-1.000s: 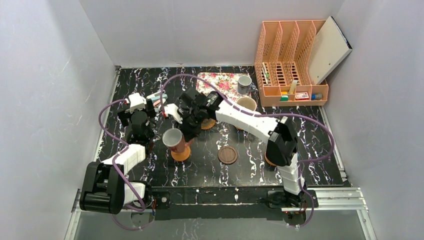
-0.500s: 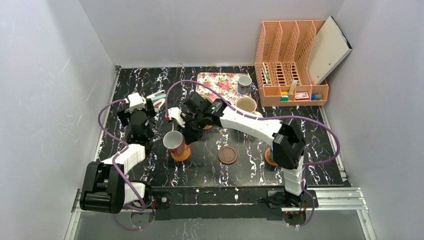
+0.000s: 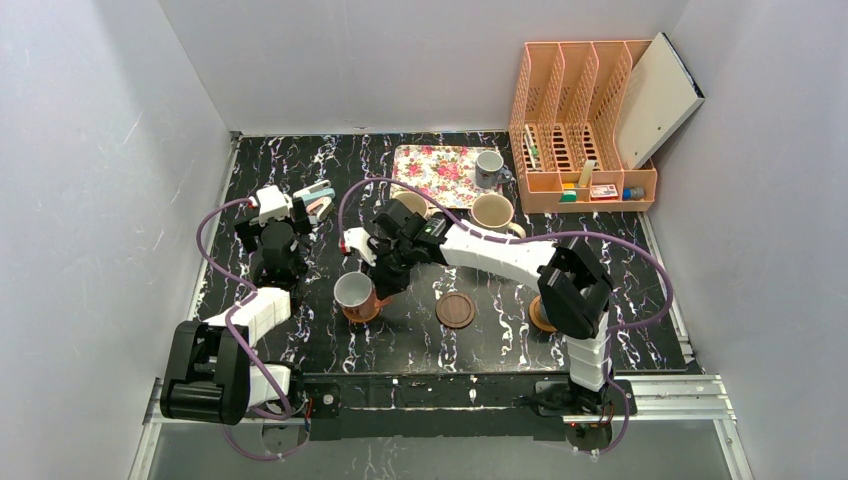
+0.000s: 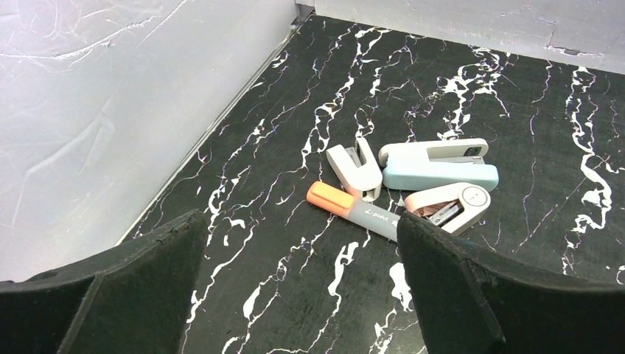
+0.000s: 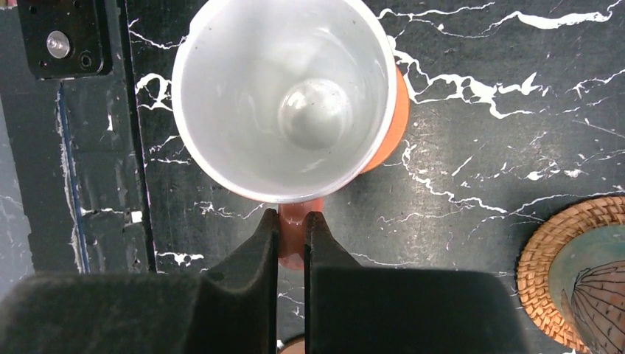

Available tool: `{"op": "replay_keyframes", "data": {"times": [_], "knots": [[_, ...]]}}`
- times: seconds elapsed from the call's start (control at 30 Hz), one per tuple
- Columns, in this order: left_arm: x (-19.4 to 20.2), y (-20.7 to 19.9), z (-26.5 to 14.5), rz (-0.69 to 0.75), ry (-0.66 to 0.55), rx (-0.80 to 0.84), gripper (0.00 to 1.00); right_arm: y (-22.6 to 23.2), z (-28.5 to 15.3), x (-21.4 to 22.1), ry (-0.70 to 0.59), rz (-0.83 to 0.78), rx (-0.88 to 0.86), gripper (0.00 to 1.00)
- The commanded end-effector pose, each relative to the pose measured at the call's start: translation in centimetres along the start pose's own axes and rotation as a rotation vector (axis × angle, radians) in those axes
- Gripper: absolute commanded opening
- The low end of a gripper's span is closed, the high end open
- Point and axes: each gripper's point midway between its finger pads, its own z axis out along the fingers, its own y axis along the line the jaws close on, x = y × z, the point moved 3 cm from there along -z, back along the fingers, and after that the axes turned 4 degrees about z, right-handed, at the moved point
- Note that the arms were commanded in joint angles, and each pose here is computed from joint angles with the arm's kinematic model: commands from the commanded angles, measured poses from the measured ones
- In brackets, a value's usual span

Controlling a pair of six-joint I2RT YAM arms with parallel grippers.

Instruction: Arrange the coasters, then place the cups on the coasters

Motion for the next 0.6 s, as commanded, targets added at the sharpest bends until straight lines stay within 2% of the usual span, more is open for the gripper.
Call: {"op": "replay_keyframes", "data": {"times": [0.0,0.37,0.43,0.57], "knots": [[-0.4,0.4,0.2,-0.032,-0.016,-0.023,0.98,-0.3,-0.8,-2.2,-0.108,-0.04,0.025,0.01],[-0.4,0.4,0.3,-0.033,-0.016,-0.021,0.98,-1.2,-1.2,-2.0,-0.104,-0.041,0.054,0.03],[-0.2,0.3,0.3,-0.031,-0.011,-0.019,0.98,-1.2,-1.4,-2.0,-0.102,-0.047,0.055,0.13],[0.0,0.3,0.4,-0.029,-0.006,-0.021,0.98,-1.1,-1.3,-1.7,-0.083,-0.052,0.045,0.46]]}}
